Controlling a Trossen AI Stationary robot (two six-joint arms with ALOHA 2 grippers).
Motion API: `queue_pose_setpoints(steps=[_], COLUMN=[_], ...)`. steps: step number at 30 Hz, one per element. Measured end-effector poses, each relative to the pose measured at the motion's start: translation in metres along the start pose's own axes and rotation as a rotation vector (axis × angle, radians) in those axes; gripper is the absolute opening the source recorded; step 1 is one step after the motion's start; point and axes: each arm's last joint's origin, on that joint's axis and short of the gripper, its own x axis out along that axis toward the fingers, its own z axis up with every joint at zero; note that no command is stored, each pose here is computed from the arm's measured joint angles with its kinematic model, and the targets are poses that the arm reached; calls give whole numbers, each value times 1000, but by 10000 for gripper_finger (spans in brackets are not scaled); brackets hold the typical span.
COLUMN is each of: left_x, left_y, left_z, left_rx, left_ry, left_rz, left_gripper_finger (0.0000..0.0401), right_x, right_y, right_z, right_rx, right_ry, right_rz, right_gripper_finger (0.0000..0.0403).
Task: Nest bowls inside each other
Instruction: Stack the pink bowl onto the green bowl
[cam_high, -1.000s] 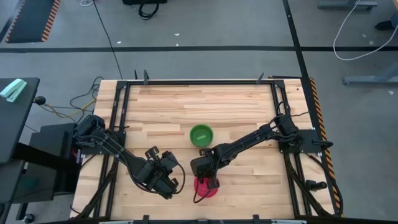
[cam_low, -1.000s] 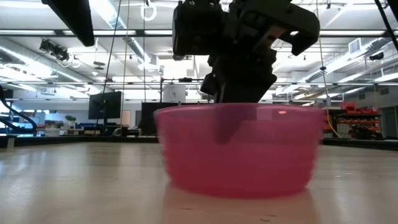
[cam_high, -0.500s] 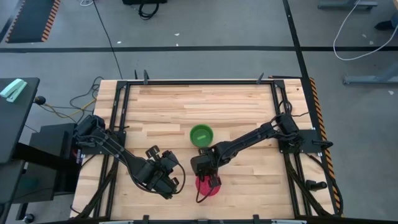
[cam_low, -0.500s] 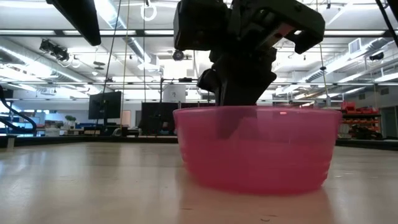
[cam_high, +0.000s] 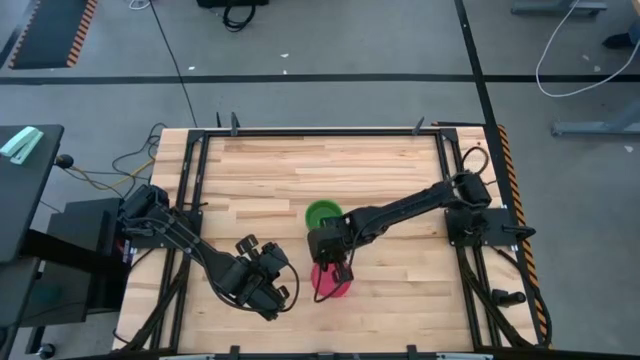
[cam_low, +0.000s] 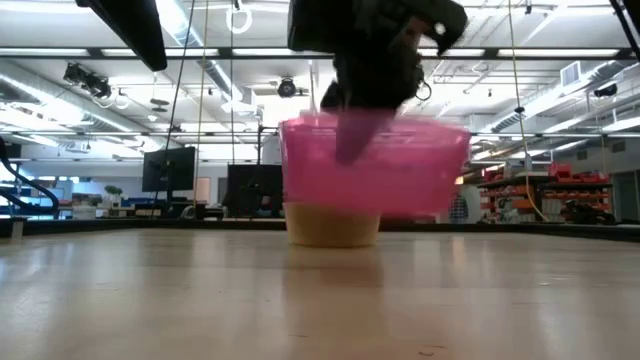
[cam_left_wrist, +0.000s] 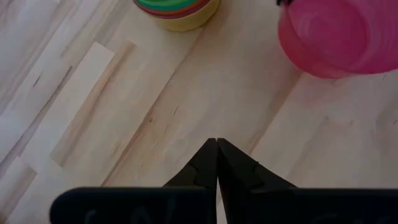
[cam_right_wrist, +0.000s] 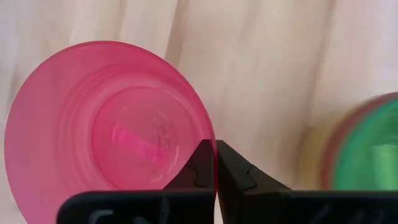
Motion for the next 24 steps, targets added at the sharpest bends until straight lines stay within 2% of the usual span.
queue_pose_setpoints(steps=[9, 15, 20, 24], left_x=[0, 0, 0, 2], left_y=[-1, -1, 0, 2], left_z=[1, 1, 3, 7], left_rx=[-7, 78, 122, 145], left_ry=[-4, -15, -67, -87], left_rz=[-12, -9, 20, 39], left_gripper_finger=[35, 32, 25, 24], right_x=[-79, -125, -138, -132], right_y=[-25, -66, -108, -132], right_z=[1, -7, -17, -22], right_rx=[37, 175, 290, 356], right_ry=[-190, -302, -337, -320], right_rz=[-37, -79, -14, -4], right_gripper_finger=[0, 0, 0, 0])
